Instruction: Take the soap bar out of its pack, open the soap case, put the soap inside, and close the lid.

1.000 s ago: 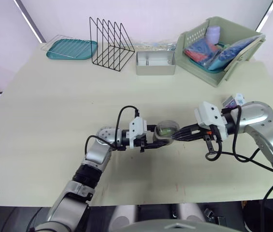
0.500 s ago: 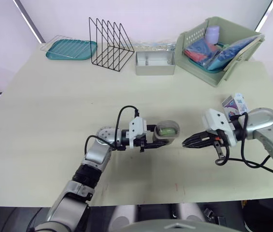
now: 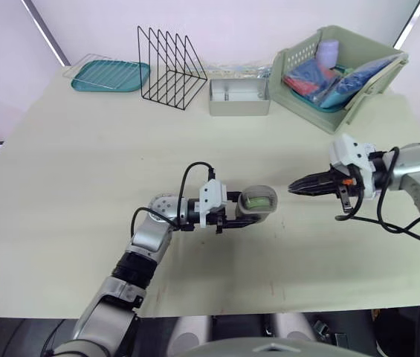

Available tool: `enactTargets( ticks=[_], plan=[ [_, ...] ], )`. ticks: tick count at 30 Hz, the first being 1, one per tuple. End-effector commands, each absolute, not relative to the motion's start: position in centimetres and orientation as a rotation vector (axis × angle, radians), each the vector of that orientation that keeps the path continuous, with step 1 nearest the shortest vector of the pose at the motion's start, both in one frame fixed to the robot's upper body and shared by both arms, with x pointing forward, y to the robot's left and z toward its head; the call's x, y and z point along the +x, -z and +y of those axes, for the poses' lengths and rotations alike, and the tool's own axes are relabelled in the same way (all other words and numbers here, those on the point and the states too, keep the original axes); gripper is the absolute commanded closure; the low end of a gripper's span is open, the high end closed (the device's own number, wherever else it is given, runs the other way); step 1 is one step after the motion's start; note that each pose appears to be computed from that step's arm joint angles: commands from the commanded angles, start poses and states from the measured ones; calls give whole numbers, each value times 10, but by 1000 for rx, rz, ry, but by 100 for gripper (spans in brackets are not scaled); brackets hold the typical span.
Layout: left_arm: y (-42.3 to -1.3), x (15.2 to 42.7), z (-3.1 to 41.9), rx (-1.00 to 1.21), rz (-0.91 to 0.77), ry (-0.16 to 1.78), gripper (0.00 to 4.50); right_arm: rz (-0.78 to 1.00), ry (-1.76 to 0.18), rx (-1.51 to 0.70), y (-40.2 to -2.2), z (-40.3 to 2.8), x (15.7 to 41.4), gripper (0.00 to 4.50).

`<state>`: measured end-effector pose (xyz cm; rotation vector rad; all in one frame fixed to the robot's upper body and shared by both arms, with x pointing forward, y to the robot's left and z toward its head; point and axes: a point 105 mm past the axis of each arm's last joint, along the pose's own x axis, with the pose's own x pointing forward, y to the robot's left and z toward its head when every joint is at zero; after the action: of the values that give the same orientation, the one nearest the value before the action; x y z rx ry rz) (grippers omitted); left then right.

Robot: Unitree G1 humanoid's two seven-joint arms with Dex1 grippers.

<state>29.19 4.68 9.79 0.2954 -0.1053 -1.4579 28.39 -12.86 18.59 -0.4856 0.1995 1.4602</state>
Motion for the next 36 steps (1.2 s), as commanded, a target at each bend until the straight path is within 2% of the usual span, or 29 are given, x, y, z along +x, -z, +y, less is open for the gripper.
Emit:
enactTargets(
  ticks=[1,20,36],
  plan=[
    [-105,292,46,310,-142,1459,247,106,-1501,-518,-203,-117,277,435],
    [-106,291,45,317,-145,1460,247,76,-1551,-501,-197,-96,273,435],
    [-106,292,47,325,-144,1454,247,171,-1568,-562,-176,-90,276,435]
  ],
)
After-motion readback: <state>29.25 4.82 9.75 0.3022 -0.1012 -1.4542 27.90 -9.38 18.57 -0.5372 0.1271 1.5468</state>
